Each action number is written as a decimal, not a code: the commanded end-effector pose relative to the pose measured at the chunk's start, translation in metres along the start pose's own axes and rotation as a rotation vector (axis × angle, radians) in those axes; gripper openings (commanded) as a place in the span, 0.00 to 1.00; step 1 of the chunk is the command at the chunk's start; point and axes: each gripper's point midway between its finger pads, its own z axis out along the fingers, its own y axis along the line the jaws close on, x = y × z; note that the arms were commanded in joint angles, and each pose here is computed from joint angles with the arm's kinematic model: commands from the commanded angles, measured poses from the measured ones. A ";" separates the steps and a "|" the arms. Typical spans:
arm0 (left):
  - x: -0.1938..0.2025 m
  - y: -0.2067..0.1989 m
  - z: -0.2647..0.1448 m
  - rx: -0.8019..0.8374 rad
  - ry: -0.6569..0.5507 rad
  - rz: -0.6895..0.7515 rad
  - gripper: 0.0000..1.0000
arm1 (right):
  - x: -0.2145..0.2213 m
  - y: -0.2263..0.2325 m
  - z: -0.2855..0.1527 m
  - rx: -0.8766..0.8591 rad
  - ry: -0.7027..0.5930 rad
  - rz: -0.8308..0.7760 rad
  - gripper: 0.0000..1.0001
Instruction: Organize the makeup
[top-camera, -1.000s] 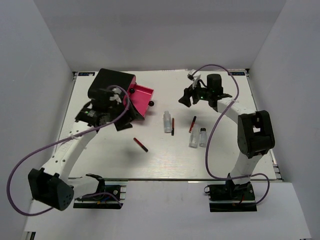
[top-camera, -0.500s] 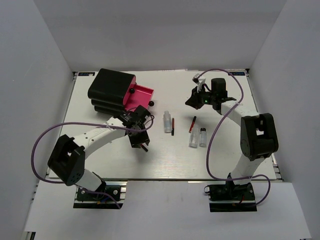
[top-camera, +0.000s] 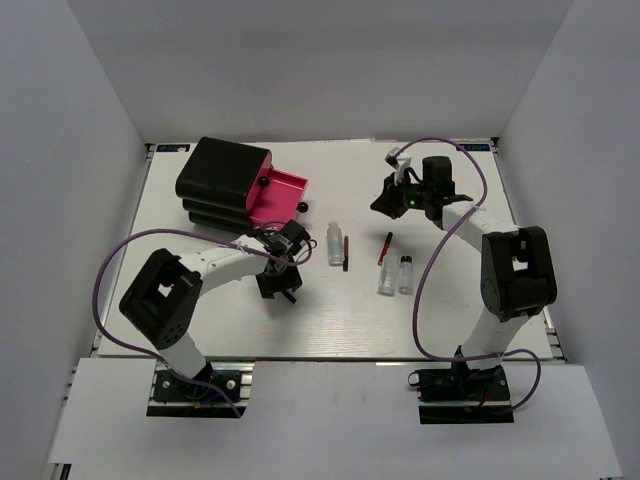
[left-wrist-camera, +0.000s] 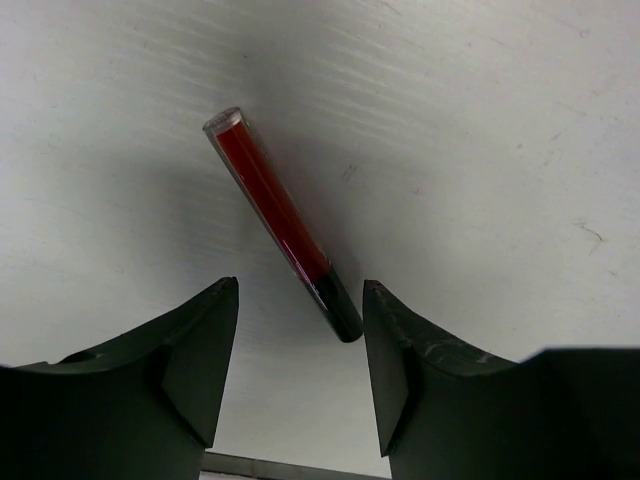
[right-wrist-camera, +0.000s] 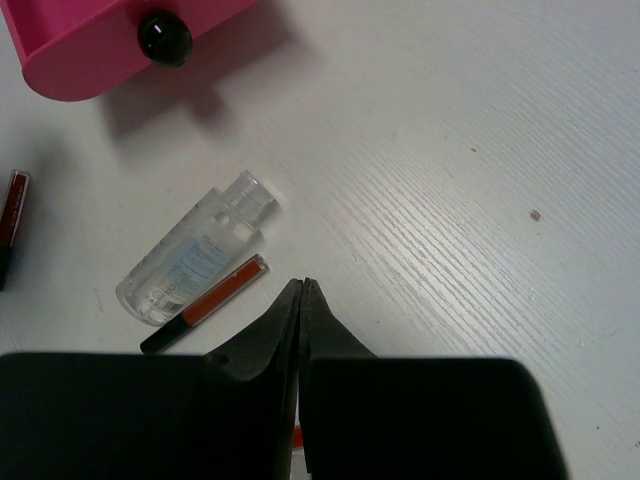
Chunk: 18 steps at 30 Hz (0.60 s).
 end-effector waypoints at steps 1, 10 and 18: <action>-0.015 -0.005 0.004 0.023 -0.076 -0.021 0.63 | -0.005 0.004 -0.005 -0.014 -0.012 -0.002 0.02; -0.004 0.007 0.022 -0.007 -0.047 -0.011 0.45 | -0.003 0.006 -0.005 -0.029 -0.008 0.001 0.01; 0.005 0.017 0.012 0.000 -0.045 0.017 0.20 | -0.003 0.009 -0.005 -0.050 -0.008 0.002 0.01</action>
